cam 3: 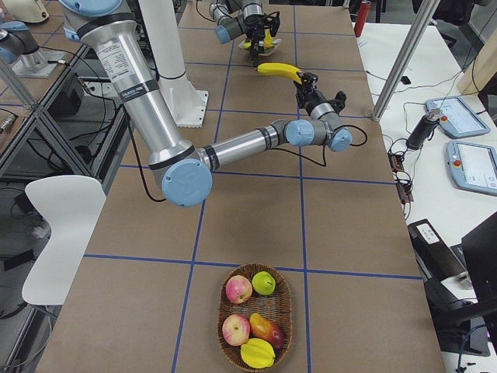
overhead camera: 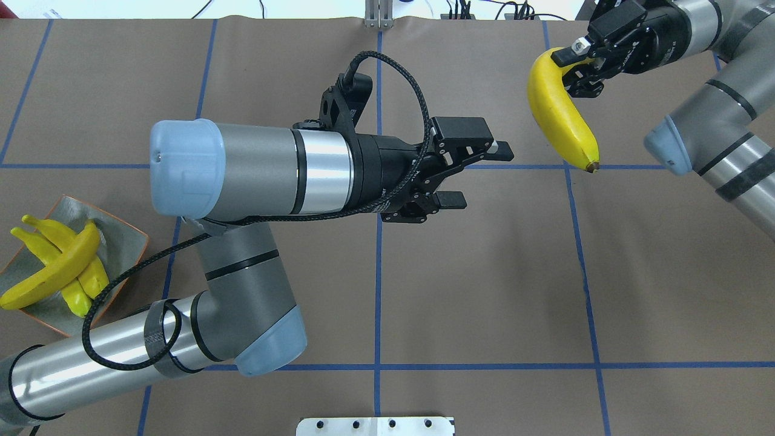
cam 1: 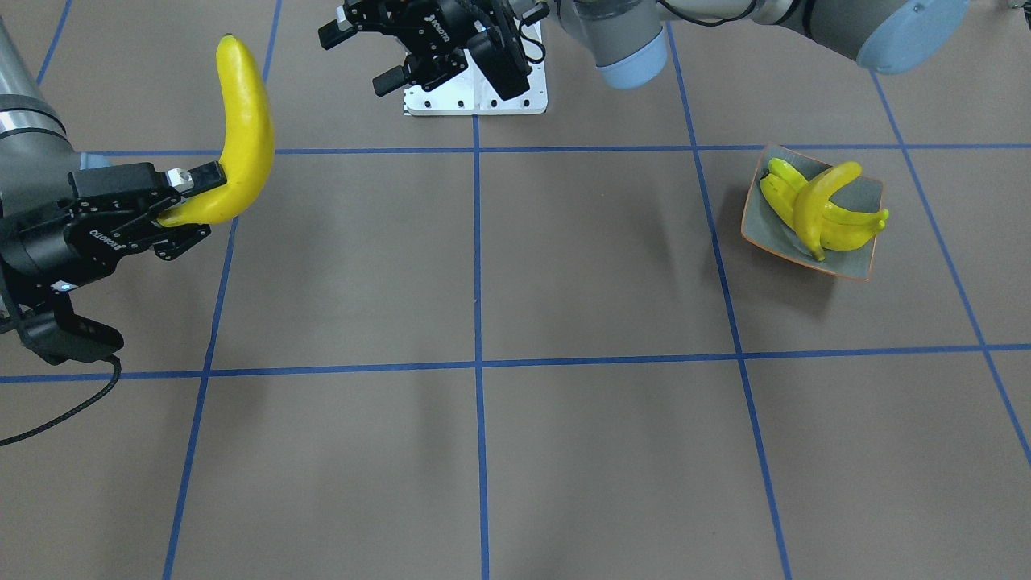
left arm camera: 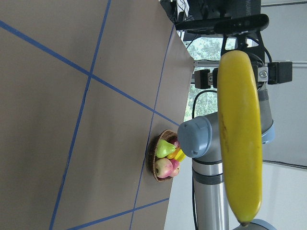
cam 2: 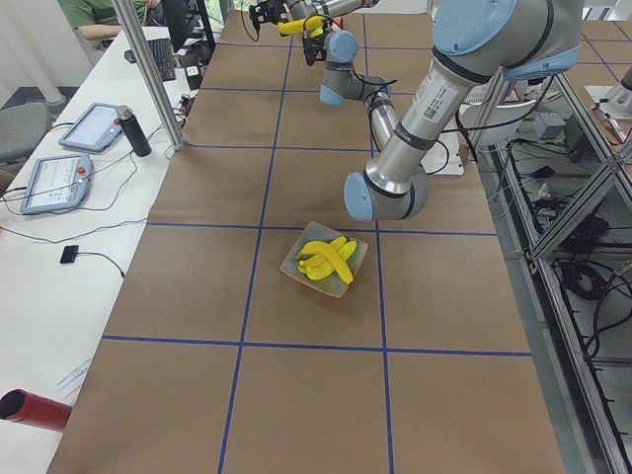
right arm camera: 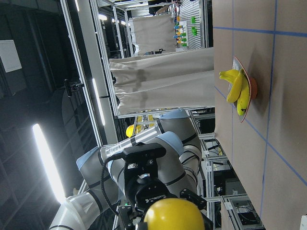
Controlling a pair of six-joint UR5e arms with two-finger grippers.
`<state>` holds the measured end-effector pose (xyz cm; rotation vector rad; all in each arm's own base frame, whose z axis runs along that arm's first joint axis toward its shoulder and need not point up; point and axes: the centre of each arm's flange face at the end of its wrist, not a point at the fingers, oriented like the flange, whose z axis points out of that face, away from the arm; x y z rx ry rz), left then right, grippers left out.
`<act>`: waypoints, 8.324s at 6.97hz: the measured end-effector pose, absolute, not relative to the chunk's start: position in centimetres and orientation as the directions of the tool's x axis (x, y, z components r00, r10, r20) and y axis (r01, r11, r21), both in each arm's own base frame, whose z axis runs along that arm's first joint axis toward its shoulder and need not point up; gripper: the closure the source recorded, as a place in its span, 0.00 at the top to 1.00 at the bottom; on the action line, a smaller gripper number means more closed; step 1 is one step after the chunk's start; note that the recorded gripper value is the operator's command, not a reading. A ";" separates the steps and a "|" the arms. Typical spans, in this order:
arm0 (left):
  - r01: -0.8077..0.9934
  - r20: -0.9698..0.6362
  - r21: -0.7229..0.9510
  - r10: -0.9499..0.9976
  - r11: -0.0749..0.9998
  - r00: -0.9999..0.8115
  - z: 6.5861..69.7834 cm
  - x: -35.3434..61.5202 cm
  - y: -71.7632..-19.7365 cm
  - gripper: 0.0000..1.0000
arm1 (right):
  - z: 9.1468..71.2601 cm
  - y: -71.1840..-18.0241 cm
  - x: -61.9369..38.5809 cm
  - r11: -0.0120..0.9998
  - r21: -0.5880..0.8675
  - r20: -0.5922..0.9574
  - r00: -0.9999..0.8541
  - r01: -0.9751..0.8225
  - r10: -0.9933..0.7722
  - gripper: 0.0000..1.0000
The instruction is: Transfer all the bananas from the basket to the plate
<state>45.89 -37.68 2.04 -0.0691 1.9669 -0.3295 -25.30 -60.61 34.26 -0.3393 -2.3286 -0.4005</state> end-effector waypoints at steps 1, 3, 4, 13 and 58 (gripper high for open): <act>0.100 -0.881 -0.273 -0.207 0.957 -0.426 2.0 45.9 -37.8 1.00 | 34.1 -60.4 -25.8 0.913 0.187 0.708 -0.694 0.362 0.130 0.00; 0.106 -0.850 -0.321 -0.236 0.941 -0.471 1.4 45.8 -38.2 1.00 | 33.9 -60.1 -26.1 0.910 0.192 0.703 -0.698 0.368 0.134 0.00; 0.112 -0.831 -0.348 -0.251 0.931 -0.496 0.5 46.4 -38.8 1.00 | 33.8 -59.9 -26.1 0.909 0.193 0.700 -0.701 0.368 0.135 0.00; 0.111 -0.778 -0.414 -0.288 0.903 -0.558 -2.2 49.5 -41.3 1.00 | 33.7 -59.4 -26.3 0.907 0.193 0.683 -0.715 0.374 0.149 0.00; -0.040 -0.669 0.501 0.415 0.865 0.617 53.0 12.8 -36.2 0.00 | 49.6 -62.1 2.0 0.995 -0.039 0.750 0.655 -0.092 0.090 0.99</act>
